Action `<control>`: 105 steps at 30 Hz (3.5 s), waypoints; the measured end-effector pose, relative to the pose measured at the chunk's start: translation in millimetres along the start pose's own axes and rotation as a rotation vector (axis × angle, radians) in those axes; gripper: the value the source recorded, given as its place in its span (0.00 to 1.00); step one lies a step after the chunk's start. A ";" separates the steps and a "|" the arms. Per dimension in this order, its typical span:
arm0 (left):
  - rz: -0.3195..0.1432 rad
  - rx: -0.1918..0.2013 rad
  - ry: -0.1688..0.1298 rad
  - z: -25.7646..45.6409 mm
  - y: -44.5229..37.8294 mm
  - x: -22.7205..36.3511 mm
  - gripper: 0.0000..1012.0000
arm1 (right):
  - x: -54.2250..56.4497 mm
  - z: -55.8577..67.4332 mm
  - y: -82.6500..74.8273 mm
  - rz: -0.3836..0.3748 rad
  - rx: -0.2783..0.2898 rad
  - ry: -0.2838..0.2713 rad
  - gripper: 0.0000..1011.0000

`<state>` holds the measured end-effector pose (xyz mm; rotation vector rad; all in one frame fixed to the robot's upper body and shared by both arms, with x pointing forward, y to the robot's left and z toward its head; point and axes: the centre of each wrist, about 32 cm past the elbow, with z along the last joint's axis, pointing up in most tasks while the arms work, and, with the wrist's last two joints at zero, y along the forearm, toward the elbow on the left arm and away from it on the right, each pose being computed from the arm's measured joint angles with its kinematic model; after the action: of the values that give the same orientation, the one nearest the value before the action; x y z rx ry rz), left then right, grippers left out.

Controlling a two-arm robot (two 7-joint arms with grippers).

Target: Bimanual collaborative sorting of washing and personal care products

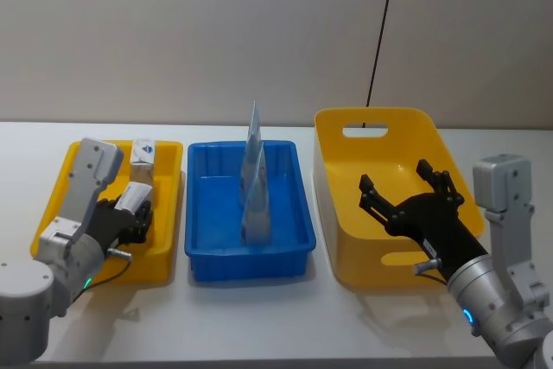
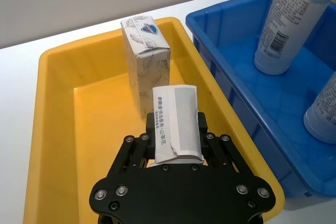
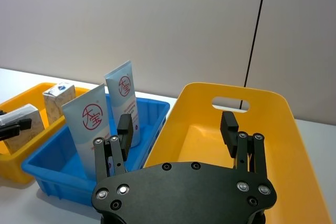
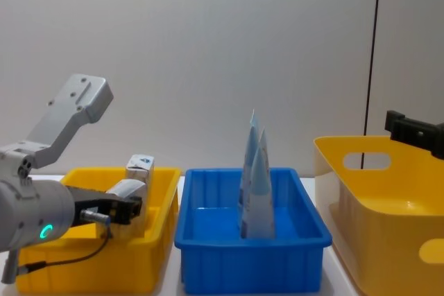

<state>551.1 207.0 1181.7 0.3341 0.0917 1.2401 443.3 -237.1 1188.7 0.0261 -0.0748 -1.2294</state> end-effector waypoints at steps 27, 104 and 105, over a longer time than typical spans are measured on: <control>-0.144 -0.203 -0.051 -19.1 48.5 41.6 0.36 | 0.0 0.0 0.0 0.000 0.000 0.000 0.99; -1.222 -0.418 -0.365 98.3 42.6 42.8 0.36 | 0.0 0.0 0.0 0.000 0.000 0.000 0.99; -1.229 -0.412 -0.365 99.1 41.1 41.3 0.36 | 0.0 0.0 0.0 0.000 0.000 0.000 0.99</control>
<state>551.8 237.6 1292.5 0.0852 -0.2477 -0.0432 443.3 -237.1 1188.7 0.0260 -0.0748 -1.2295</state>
